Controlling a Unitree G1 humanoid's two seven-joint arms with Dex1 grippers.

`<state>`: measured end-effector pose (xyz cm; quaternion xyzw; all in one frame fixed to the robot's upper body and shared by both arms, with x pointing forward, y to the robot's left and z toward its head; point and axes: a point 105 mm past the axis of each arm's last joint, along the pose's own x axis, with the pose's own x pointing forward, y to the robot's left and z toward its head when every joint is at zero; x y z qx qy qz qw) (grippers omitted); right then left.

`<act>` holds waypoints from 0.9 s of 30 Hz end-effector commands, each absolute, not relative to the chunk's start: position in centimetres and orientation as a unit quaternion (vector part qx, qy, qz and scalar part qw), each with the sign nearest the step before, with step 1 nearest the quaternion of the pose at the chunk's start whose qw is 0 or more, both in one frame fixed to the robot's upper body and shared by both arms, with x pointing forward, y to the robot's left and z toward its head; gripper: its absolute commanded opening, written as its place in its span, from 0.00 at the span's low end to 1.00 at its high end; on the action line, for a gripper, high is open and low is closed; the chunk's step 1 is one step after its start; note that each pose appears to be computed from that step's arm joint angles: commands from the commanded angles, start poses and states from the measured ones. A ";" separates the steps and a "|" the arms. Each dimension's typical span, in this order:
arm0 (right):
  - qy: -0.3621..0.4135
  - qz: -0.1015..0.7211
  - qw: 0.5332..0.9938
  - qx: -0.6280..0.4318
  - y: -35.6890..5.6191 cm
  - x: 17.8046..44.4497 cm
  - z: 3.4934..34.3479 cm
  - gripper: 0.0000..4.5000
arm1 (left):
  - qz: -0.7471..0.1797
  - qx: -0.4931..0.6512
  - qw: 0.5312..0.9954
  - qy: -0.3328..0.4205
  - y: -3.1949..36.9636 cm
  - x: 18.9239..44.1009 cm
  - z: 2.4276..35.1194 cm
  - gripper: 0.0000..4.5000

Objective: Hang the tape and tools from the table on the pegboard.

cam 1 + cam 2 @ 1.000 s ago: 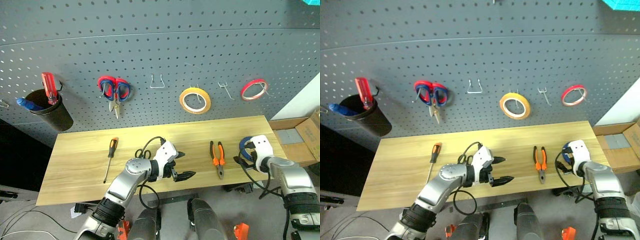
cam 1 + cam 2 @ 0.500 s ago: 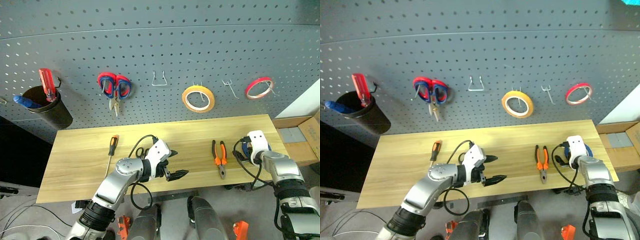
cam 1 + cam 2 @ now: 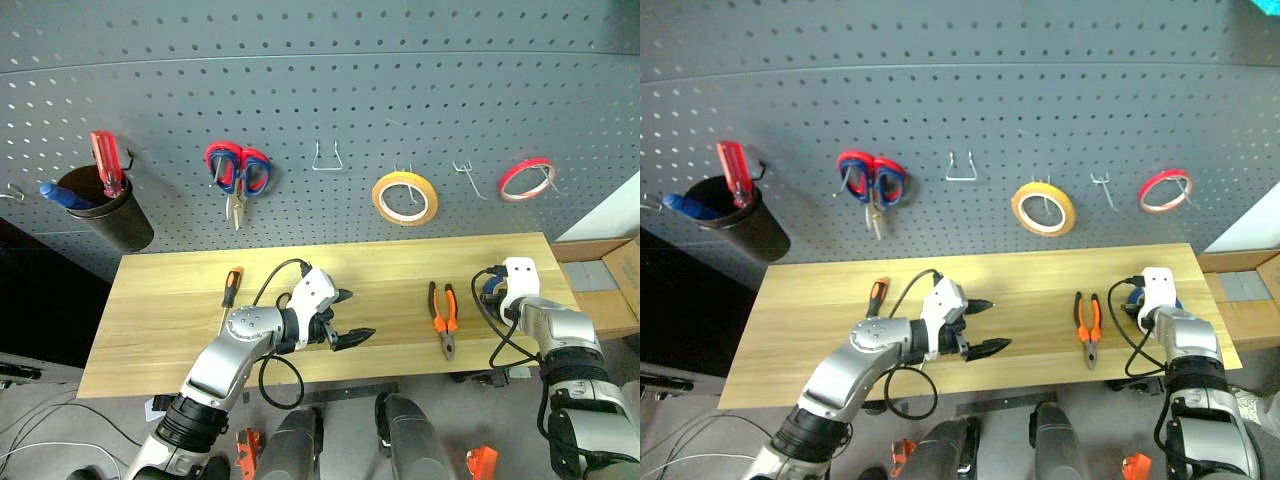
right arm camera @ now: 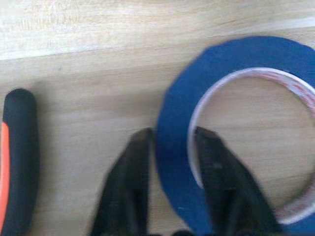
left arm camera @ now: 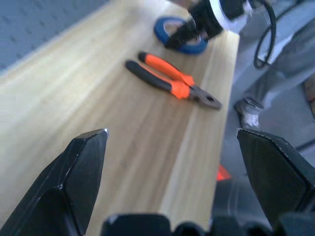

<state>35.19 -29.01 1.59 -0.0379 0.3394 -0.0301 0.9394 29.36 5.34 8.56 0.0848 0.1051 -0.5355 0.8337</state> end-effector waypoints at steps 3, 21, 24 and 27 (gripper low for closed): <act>0.258 0.031 0.960 -0.106 -28.1 32.4 6.5 0.08 | -0.541 0.085 0.835 0.048 5.1 30.3 10.4 1.00; -0.114 0.216 0.959 -0.140 -17.4 29.8 21.9 0.08 | -0.490 0.025 0.856 -0.162 5.2 32.5 17.5 1.00; -0.118 0.238 0.953 -0.144 -16.3 31.3 21.8 0.08 | -0.479 0.028 0.859 -0.177 5.5 32.3 18.1 1.00; -0.119 0.249 0.950 -0.143 -15.8 32.0 21.7 0.08 | -0.470 0.025 0.863 -0.181 5.6 32.2 18.2 1.00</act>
